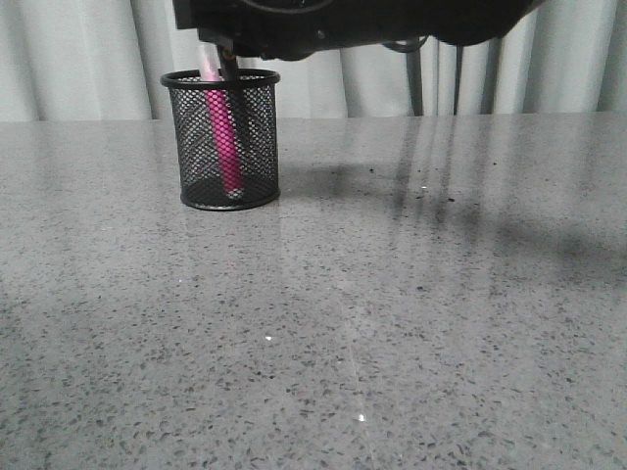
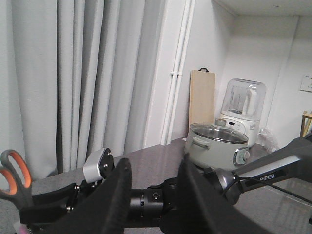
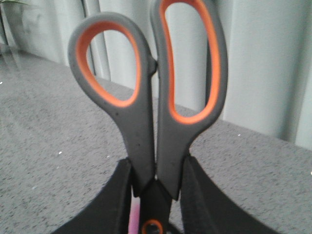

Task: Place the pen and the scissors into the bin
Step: 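Lower the scissors blades-first into the cup and open the right gripper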

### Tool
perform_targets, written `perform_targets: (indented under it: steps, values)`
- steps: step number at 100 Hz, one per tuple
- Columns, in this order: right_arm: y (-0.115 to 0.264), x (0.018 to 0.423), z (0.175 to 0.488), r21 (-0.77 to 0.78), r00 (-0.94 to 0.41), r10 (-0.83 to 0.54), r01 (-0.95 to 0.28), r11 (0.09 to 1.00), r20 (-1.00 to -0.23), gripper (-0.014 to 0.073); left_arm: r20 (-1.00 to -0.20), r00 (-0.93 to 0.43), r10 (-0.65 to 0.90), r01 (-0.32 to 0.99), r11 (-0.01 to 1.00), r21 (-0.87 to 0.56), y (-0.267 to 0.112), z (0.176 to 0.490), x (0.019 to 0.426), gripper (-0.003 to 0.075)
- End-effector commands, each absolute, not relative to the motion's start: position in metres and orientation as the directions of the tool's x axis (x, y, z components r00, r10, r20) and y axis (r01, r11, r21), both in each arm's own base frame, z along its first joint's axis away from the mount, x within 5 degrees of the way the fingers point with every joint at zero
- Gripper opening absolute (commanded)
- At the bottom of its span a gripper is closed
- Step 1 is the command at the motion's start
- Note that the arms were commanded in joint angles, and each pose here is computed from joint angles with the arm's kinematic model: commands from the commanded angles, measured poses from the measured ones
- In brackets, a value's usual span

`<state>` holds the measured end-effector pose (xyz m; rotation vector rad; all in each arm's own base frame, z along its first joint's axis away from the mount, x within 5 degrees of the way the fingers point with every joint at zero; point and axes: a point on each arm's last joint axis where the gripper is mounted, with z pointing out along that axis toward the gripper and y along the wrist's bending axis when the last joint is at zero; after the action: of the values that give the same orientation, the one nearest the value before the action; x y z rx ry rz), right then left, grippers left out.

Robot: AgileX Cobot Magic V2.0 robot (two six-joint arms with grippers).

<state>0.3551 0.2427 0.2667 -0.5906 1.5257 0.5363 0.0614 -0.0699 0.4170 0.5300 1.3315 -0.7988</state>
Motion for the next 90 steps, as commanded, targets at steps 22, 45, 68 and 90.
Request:
perform_targets:
  steps: [22,45,68,90]
  values:
    - [0.2410,0.3447,0.2917,-0.024,0.081,0.042,-0.675,0.737,-0.996,-0.0076,-0.967,0.050,-0.251,0.761,0.636,-0.126,-0.0677,0.4263,0.0609,0.0211]
    - [0.2410,0.3446,0.2918,-0.024,0.082,0.043,-0.676,0.737,-0.996,0.0023,-0.966,0.046,-0.256,0.762,0.634,-0.131,-0.0678,0.4264,0.0608,0.0211]
    - [0.2410,0.3446,0.2918,-0.024,0.082,0.043,-0.676,0.737,-0.996,0.0341,-0.965,0.045,-0.257,0.762,0.634,-0.133,-0.0678,0.4264,0.0608,0.0211]
    - [0.2408,0.3442,0.2931,-0.025,0.087,0.046,-0.676,0.736,-0.995,0.0354,-0.966,0.044,-0.255,0.764,0.631,-0.132,-0.0680,0.4263,0.0605,0.0211]
